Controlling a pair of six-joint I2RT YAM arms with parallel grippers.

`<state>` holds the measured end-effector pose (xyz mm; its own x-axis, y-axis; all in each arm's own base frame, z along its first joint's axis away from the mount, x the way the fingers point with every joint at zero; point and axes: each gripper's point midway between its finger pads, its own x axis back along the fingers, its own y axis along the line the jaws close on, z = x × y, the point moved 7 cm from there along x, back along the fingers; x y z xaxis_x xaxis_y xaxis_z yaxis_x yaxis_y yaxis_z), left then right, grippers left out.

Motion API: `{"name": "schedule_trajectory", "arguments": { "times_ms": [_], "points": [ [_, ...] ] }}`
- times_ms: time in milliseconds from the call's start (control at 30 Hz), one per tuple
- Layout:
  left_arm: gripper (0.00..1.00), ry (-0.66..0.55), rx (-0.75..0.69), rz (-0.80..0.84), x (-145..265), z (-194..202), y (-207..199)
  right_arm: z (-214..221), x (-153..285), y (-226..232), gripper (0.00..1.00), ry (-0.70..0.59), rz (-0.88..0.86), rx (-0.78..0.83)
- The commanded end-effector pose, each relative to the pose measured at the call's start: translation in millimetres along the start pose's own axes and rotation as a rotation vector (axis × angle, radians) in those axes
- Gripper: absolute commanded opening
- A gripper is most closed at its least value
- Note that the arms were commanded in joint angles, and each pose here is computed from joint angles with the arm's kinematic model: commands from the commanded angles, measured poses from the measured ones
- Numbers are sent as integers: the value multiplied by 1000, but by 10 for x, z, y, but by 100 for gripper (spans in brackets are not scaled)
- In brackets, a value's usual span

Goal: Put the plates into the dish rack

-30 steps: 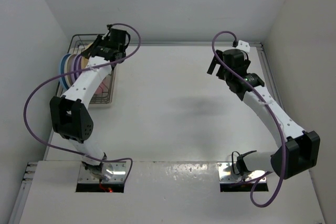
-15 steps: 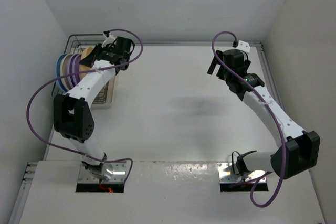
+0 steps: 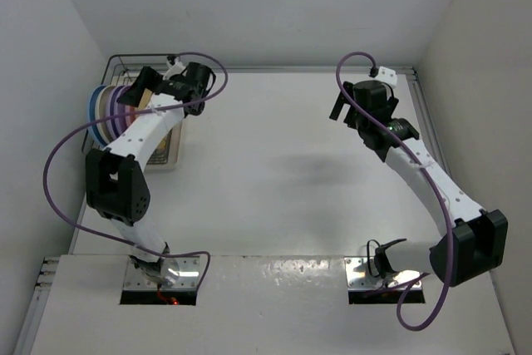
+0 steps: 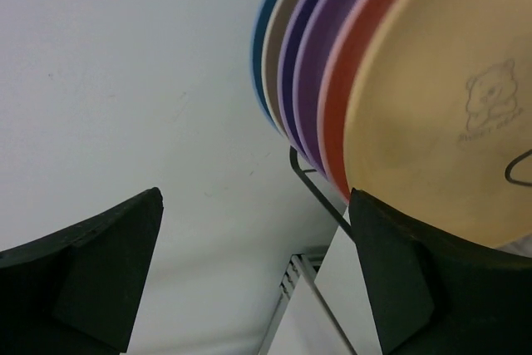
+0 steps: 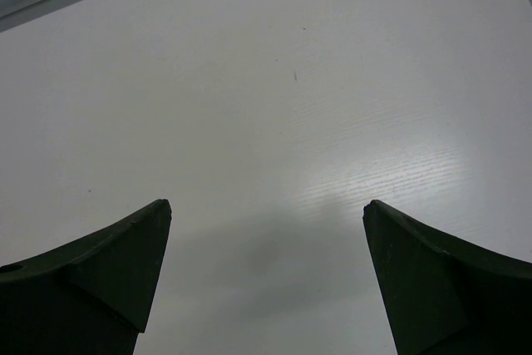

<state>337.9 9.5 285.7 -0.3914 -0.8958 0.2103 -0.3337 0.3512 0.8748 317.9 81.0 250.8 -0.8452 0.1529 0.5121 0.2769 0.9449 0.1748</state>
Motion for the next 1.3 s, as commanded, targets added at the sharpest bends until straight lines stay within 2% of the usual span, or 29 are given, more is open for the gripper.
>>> {"name": "schedule_trajectory", "arguments": {
  "times_ms": [0,100,200,233,300,333,400,433,500,533,567,600,633,667,700,733,767,800,833,867,900,967,1000,1067,1167,1267],
  "points": [
    [100,-34,101,19,116,-184,223,-95,60,36,99,-42,-23,-10],
    [100,-102,160,52,317,-410,437,-97,47,47,99,-41,-28,-14],
    [100,-196,143,169,583,-561,426,-69,26,84,99,-25,-54,-14],
    [100,-243,146,258,684,-611,397,-61,23,92,99,-17,-65,-12],
    [100,-342,60,406,960,-624,264,-41,-21,137,99,21,-141,2],
    [100,-387,-13,532,1077,-533,93,-16,-25,184,99,50,-198,4],
    [100,-492,-150,661,1387,-393,-161,-4,-67,152,99,85,-229,4],
    [100,-492,-267,714,1418,-147,-465,26,-75,143,99,105,-238,4],
    [100,-570,-262,749,1555,54,-606,29,-83,89,99,109,-233,-9],
    [100,-576,-258,763,1524,156,-671,79,-92,51,99,123,-224,-12],
    [100,-564,-315,813,1457,418,-874,119,-110,-25,99,130,-204,-22],
    [100,-610,-228,828,1422,438,-793,107,-85,-57,99,118,-206,-26],
    [100,-629,-226,822,1376,538,-807,159,-105,-113,99,126,-192,-19],
    [100,-632,-303,827,1319,859,-984,181,-73,-180,99,123,-182,-22],
    [100,-644,-302,824,1267,978,-1001,253,-70,-212,99,137,-176,-19],
    [100,-696,-231,849,1284,1046,-915,245,-37,-257,99,126,-171,-12],
    [100,-693,-275,896,1214,1310,-1057,359,-52,-316,99,150,-158,-5],
    [95,-712,-265,931,1203,1415,-1078,337,12,-333,99,129,-166,-5],
    [92,-778,-193,955,1193,1445,-978,352,21,-358,99,125,-162,-4],
    [92,-799,-221,1008,1157,1657,-1114,484,21,-401,99,150,-157,1],
    [90,-826,-184,1007,1120,1706,-1110,444,110,-419,99,122,-168,-8],
    [90,-951,-44,982,1089,1749,-1060,606,122,-475,99,148,-163,-23],
    [96,-995,-5,978,1086,1743,-1039,584,193,-485,99,123,-173,-41],
    [100,-1090,-26,1004,1104,1780,-1075,714,219,-545,99,135,-162,-60],
    [100,-1065,-28,1032,1037,1852,-1129,758,285,-567,99,131,-166,-82],
    [100,-1053,-97,1096,1029,1976,-1216,802,343,-596,99,148,-166,-74]
  ]
}}
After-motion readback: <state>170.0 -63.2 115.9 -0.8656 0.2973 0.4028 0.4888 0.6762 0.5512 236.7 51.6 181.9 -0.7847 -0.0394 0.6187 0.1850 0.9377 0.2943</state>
